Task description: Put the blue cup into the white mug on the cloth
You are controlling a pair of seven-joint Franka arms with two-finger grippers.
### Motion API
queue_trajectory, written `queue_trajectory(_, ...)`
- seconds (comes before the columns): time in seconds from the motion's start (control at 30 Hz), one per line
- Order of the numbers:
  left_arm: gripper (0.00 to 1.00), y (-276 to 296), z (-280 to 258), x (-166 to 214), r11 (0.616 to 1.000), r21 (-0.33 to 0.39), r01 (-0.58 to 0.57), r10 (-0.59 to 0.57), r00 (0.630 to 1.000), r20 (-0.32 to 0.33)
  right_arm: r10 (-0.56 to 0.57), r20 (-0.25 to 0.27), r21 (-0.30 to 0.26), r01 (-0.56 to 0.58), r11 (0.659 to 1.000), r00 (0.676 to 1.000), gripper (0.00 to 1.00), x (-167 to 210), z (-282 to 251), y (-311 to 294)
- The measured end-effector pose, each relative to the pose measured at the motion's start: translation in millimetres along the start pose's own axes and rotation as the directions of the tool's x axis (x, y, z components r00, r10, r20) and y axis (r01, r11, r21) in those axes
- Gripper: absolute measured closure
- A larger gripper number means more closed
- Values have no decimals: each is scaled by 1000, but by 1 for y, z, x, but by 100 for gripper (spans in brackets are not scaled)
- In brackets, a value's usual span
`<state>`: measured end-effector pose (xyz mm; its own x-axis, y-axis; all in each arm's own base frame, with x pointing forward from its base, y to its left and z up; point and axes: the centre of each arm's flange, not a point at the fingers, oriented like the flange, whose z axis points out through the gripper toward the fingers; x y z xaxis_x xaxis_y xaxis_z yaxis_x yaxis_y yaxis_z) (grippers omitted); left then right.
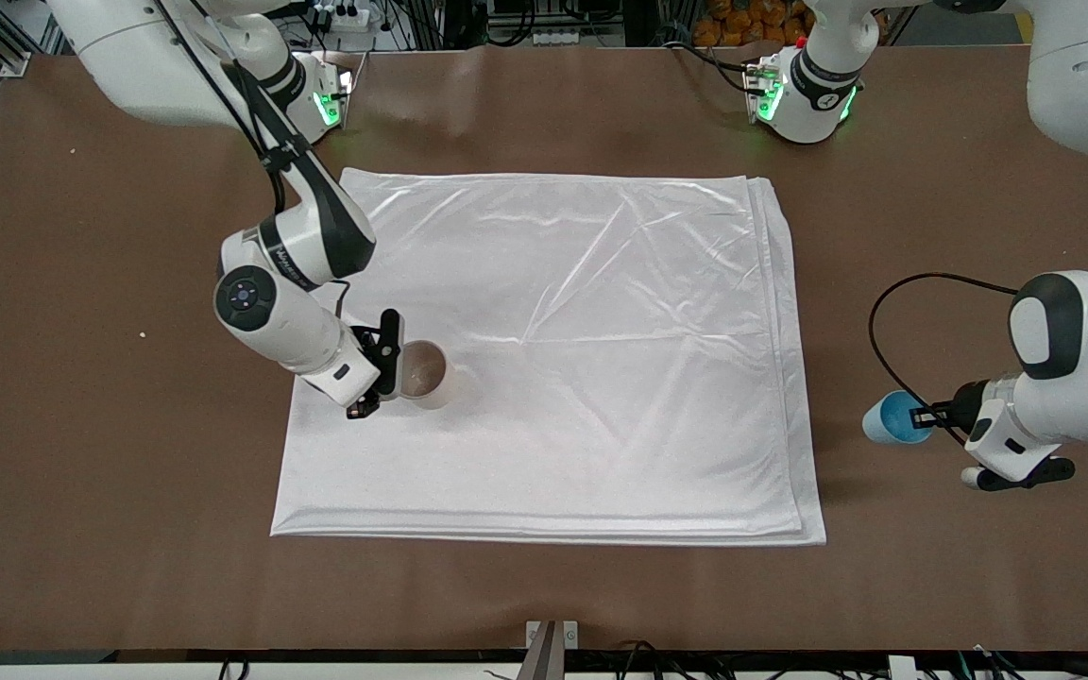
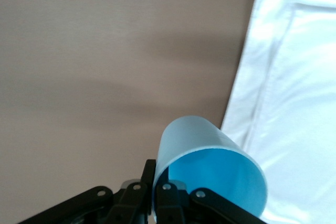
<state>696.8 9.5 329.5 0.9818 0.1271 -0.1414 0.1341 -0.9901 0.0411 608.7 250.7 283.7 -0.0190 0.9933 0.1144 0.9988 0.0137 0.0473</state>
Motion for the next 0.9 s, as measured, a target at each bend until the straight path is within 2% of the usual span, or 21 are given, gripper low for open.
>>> queue_trajectory(0.23,96,35,-1,-6,1000,3,5,-5,1000,0,30,64,-17,-29,999,997,80,53,16,-23)
queue_trajectory(0.53,96,83,-5,-17,1000,10,-19,19,1000,-5,30,76,5,-31,1000,997,80,108,39,-57)
queue_trajectory(0.9,96,154,-16,-35,997,9,-75,76,997,-28,19,101,-3,-19,1000,995,80,143,57,-80)
